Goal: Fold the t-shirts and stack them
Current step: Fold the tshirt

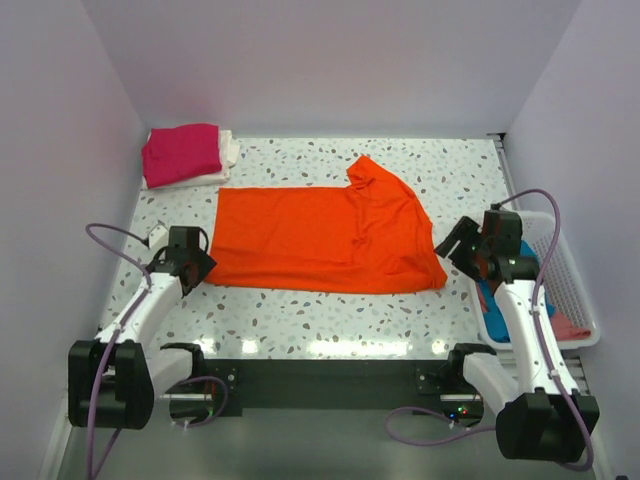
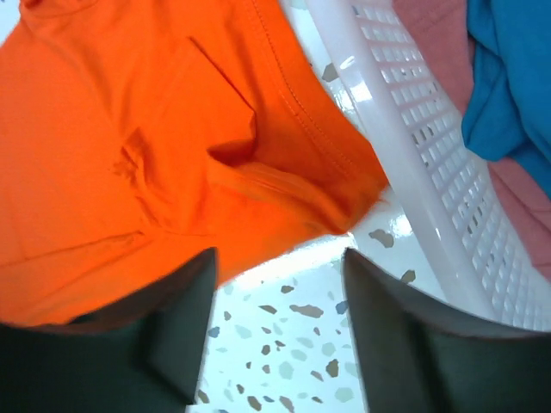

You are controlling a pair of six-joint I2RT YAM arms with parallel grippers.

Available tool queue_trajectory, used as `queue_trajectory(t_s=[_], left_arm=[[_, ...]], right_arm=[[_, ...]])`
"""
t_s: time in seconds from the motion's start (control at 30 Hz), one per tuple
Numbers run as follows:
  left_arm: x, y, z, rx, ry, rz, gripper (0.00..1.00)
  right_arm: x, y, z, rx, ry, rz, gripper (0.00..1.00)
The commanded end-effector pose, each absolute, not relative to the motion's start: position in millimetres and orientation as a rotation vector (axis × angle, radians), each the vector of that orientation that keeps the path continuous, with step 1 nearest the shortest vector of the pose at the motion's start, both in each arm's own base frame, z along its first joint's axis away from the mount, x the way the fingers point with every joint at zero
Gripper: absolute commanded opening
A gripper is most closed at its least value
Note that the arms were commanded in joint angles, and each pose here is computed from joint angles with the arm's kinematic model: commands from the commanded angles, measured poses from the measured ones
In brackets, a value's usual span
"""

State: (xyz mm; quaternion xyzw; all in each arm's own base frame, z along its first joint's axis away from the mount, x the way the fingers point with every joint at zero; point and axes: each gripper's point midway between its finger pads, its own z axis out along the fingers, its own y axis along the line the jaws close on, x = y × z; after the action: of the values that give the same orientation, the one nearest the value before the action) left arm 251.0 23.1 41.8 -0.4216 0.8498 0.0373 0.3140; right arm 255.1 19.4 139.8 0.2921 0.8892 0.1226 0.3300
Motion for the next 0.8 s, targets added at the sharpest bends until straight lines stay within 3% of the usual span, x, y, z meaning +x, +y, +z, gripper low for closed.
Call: queue_trajectory(t_s=[0.0,0.07,0.17,0.43,0.5,0.57,0.77], left_arm=[[259,32,67,-1.112,2.163,0.111,0.65],[270,37,85,-1.060,2.112,0.113,0.70],[304,36,116,-0.942,2.045,0.073,0.70],[413,28,141,-0.731,2.035,0.054,0.64],[434,30,132,-0.705,2.078,0.097,0.62],[455,31,139,-0.662,2.074,0.119,0.59],[497,34,116,-0.603,2.136,0.196,0.56]], right_arm=[[251,12,158,0.725,2.288,0.280,0.71],[261,17,168,0.671,2.268,0.318,0.81],[285,26,175,0.607,2.265,0.368,0.82],[409,61,204,0.371,2.186,0.308,0.58],[439,61,178,0.360,2.242,0.263,0.53],[469,62,192,0.338,2.208,0.249,0.50],[534,57,155,0.336,2.287,0.145,0.47]])
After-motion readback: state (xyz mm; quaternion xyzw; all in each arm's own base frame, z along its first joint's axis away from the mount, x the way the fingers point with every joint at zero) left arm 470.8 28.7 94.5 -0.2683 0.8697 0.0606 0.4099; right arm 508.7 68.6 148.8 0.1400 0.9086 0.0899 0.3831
